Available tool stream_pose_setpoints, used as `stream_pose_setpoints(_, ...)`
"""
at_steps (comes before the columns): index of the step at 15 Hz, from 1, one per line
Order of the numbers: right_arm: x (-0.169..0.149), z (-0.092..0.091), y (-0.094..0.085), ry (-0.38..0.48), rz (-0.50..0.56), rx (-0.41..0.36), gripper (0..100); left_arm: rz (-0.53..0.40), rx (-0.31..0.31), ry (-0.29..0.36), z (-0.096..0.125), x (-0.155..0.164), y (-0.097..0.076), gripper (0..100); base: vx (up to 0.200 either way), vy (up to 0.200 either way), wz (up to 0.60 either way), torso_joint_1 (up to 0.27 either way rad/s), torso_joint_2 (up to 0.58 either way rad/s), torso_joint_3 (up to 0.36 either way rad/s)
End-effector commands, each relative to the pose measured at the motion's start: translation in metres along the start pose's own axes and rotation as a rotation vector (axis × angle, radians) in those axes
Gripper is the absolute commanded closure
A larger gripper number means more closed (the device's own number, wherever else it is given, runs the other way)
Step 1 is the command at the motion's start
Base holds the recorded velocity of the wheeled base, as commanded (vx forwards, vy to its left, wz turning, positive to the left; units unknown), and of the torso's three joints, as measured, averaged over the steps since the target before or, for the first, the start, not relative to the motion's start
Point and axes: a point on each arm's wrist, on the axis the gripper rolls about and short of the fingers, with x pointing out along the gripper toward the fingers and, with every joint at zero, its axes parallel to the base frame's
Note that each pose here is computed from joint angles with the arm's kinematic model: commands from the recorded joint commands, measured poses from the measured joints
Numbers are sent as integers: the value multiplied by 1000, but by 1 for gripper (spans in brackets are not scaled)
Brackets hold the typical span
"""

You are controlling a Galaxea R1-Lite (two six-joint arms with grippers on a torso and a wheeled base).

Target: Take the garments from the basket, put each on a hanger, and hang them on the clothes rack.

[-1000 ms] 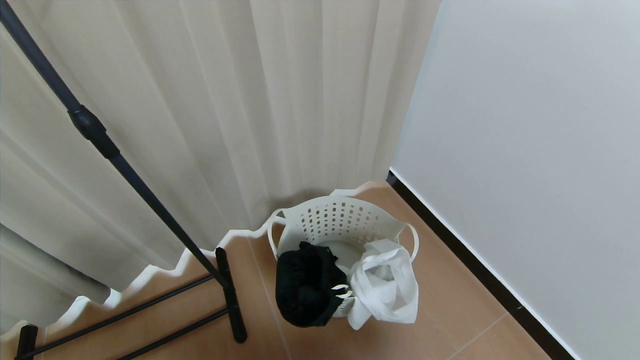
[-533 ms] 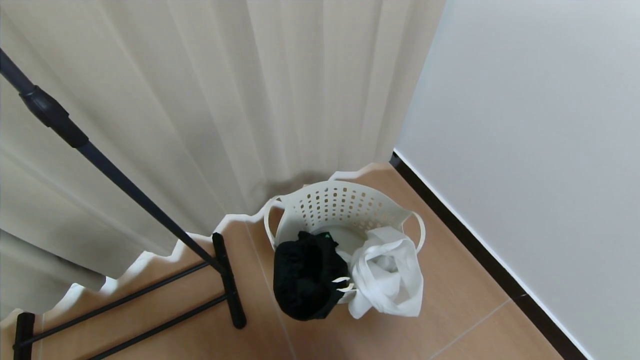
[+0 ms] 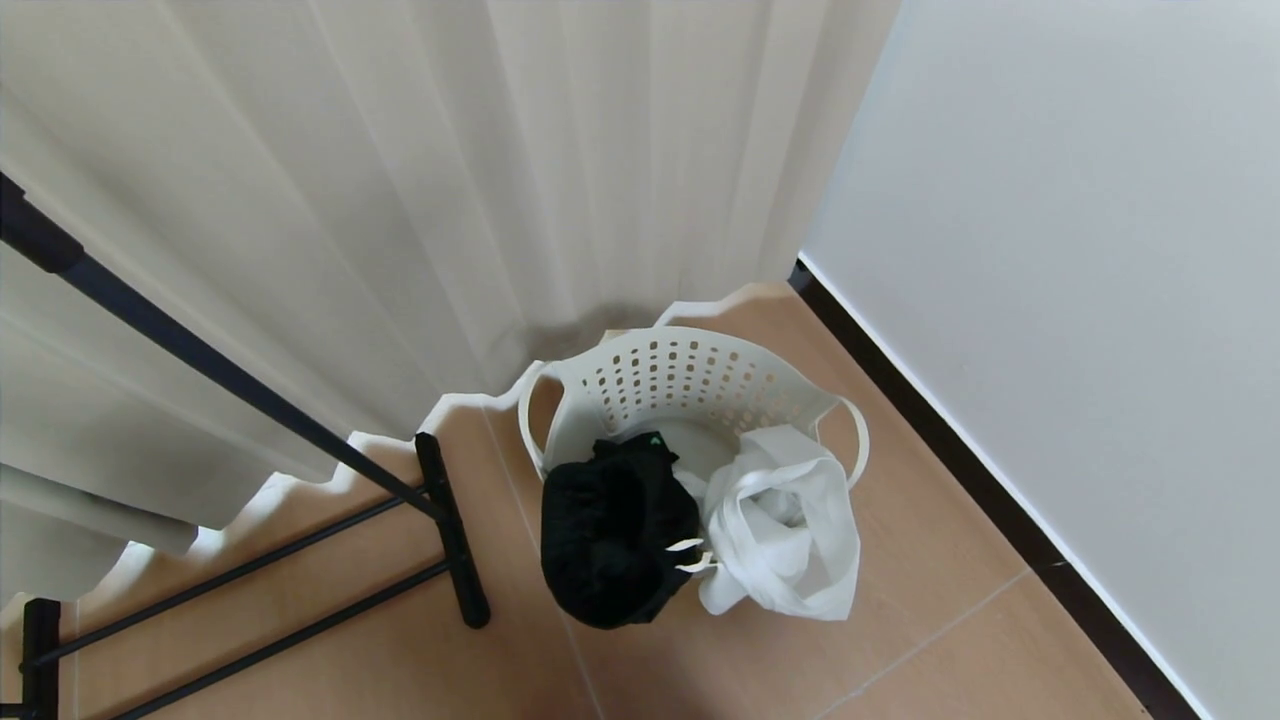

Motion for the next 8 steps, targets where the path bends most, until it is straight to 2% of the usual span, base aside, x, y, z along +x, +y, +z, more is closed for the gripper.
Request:
stream_pose_setpoints(1, 2, 4, -1, 59, 2, -32, 0, 1, 1, 1, 0, 0, 0, 0, 0, 0, 0, -2, -2, -80)
stream_pose_setpoints(2, 12, 15, -3, 180, 66, -121, 0, 2, 1, 1, 0, 0, 0, 0, 0, 0, 0, 0, 0, 0)
stream_pose_setpoints(3, 13, 15, -3, 187, 72, -124, 0, 2, 1, 1, 0, 0, 0, 0, 0, 0, 0, 0, 0, 0)
stream_pose_setpoints(4, 33, 36, -5, 307, 226, -189, 0, 2, 1, 1, 0, 0, 0, 0, 0, 0, 0, 0, 0, 0)
stream_pose_setpoints(6, 54, 51, -3, 382, 334, -304, 0, 2, 1, 1, 0, 0, 0, 0, 0, 0, 0, 0, 0, 0)
stream_pose_setpoints(7, 79, 66, 0, 438, 412, -434, 0, 2, 1, 1, 0, 0, 0, 0, 0, 0, 0, 0, 0, 0)
stream_pose_setpoints(8, 98, 78, 2, 456, 438, -543, 0, 2, 1, 1, 0, 0, 0, 0, 0, 0, 0, 0, 0, 0)
